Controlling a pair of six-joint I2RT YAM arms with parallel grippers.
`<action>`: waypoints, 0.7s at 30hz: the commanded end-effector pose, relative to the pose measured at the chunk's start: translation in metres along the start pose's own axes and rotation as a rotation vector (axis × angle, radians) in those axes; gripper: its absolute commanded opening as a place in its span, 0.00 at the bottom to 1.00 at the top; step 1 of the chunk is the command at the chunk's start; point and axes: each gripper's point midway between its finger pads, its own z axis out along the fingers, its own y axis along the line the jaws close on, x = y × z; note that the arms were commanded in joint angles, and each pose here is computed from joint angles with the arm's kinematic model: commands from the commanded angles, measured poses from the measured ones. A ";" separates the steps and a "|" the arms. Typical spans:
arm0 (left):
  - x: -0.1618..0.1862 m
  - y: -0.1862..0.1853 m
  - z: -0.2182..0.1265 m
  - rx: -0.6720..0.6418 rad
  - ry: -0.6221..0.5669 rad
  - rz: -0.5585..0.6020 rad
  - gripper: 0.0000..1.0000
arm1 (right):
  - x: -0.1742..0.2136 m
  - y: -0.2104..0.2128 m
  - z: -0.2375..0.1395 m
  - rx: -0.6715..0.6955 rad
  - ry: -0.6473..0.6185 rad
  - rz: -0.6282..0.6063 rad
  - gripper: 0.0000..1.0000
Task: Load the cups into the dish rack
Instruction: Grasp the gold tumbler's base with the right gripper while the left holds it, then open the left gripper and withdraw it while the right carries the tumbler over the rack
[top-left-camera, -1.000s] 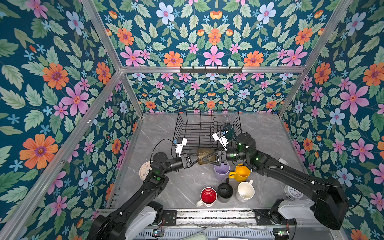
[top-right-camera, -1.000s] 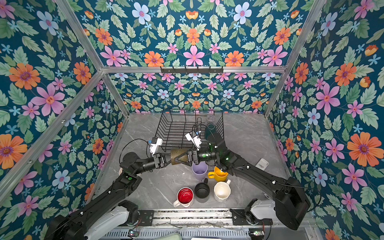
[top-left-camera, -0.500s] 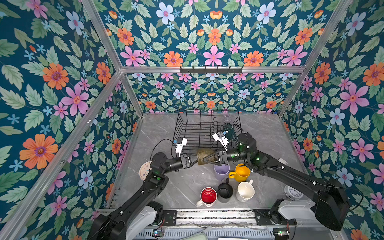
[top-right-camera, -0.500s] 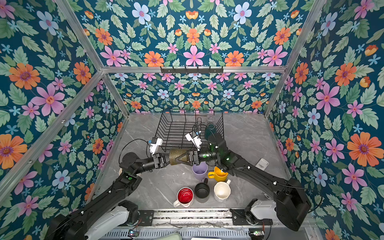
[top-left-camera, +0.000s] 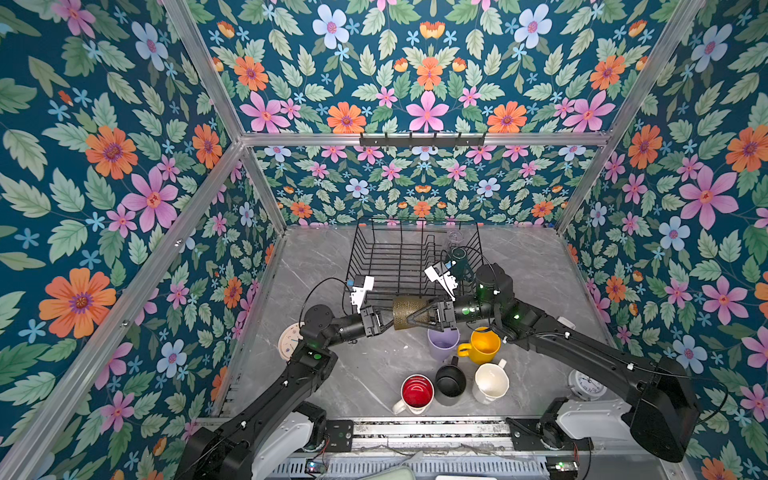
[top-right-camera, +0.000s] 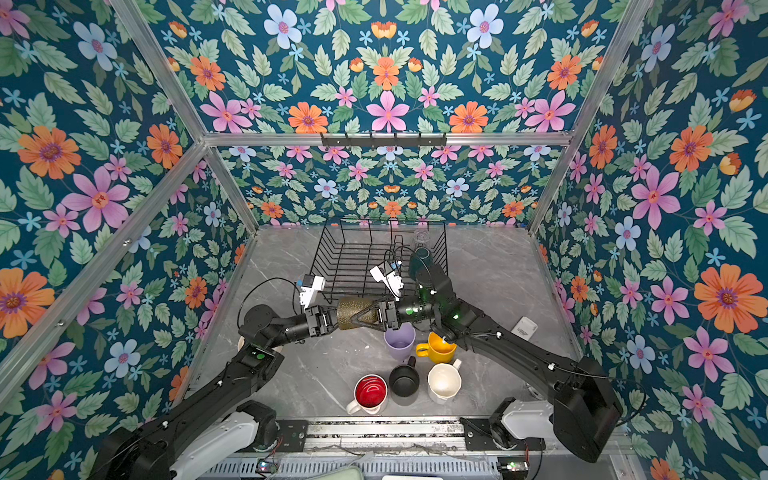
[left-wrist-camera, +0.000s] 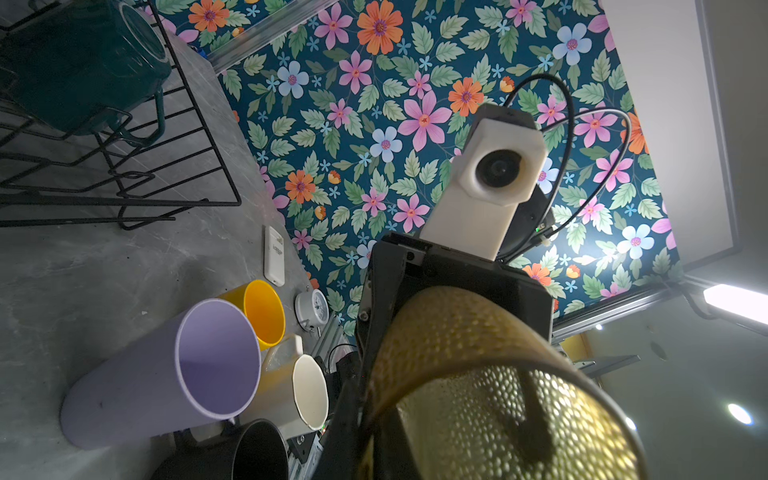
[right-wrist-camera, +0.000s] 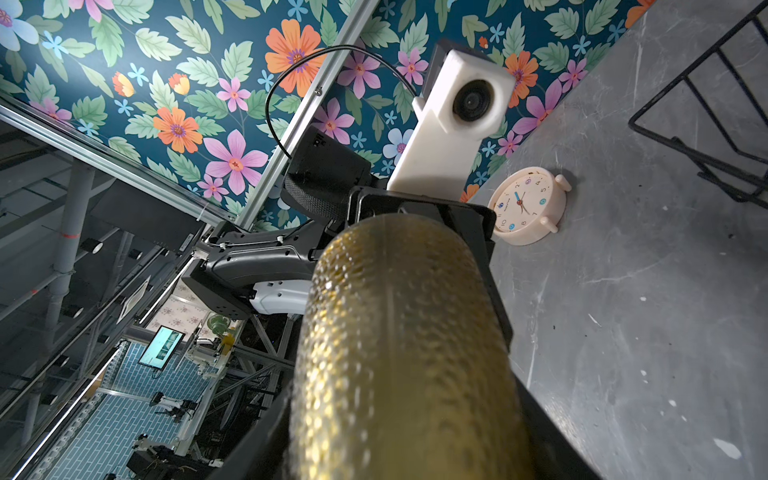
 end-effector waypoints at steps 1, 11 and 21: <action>-0.002 -0.004 0.000 0.014 -0.004 0.024 0.00 | -0.005 -0.007 0.001 0.042 -0.022 -0.011 0.00; -0.003 0.001 -0.001 -0.019 -0.016 0.026 0.63 | -0.015 0.003 -0.005 0.073 -0.039 -0.017 0.00; -0.022 0.030 -0.023 -0.311 -0.121 0.129 0.89 | -0.037 -0.007 -0.046 0.277 -0.097 -0.018 0.00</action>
